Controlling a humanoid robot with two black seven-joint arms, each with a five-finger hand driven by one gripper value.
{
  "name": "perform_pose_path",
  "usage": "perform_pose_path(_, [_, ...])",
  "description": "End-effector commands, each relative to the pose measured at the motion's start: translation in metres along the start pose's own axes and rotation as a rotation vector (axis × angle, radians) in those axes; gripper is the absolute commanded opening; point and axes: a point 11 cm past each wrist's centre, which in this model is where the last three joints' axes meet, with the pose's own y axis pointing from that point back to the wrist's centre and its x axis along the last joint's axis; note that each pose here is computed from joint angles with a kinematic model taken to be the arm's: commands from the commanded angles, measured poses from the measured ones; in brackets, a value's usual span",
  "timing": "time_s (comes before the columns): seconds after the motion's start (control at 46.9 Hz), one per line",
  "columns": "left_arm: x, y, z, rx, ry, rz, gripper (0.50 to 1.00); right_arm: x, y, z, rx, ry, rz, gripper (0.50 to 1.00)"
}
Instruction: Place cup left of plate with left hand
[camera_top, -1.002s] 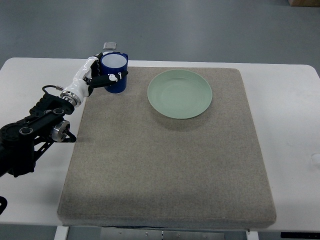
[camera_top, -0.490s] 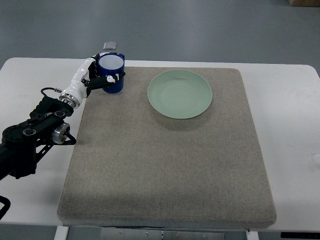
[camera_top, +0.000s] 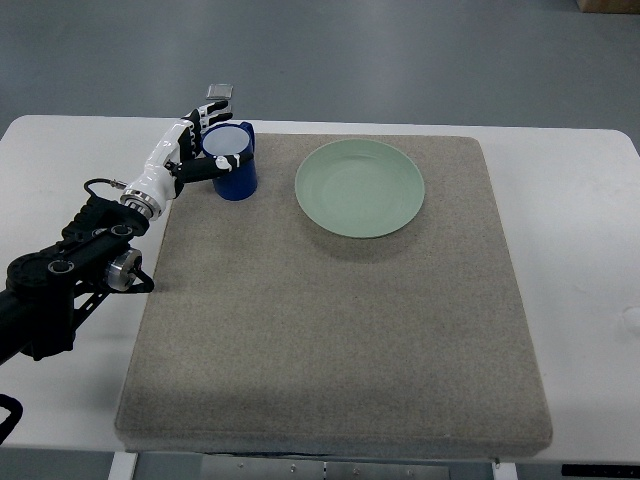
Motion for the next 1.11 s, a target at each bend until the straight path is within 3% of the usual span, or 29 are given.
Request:
perform_pose_path(0.0, [0.0,0.0,0.002,-0.004,0.004,0.001,0.951,0.0,0.0,0.0,0.0,0.0,0.0,0.932])
perform_pose_path(0.341, [0.011,-0.005,0.013,-0.032,0.1,0.06,0.966,0.0,0.0,0.0,0.0,0.0,0.0,0.932])
perform_pose_path(0.49, [0.028,-0.011,0.045,-0.117,0.243,0.117,0.975,0.0,0.0,0.0,0.0,0.0,0.0,0.932])
perform_pose_path(0.874, [0.03,-0.029,0.095,-0.226,0.297,0.11,0.994,0.0,0.0,0.0,0.0,0.0,0.0,0.932])
perform_pose_path(0.981, [0.035,-0.037,0.112,-0.237,0.351,0.128,0.994,0.0,0.0,0.0,0.0,0.0,0.0,0.932])
perform_pose_path(1.087, [0.035,-0.043,0.112,-0.182,0.437,0.14,0.994,0.0,0.0,0.0,0.0,0.0,0.001,0.932])
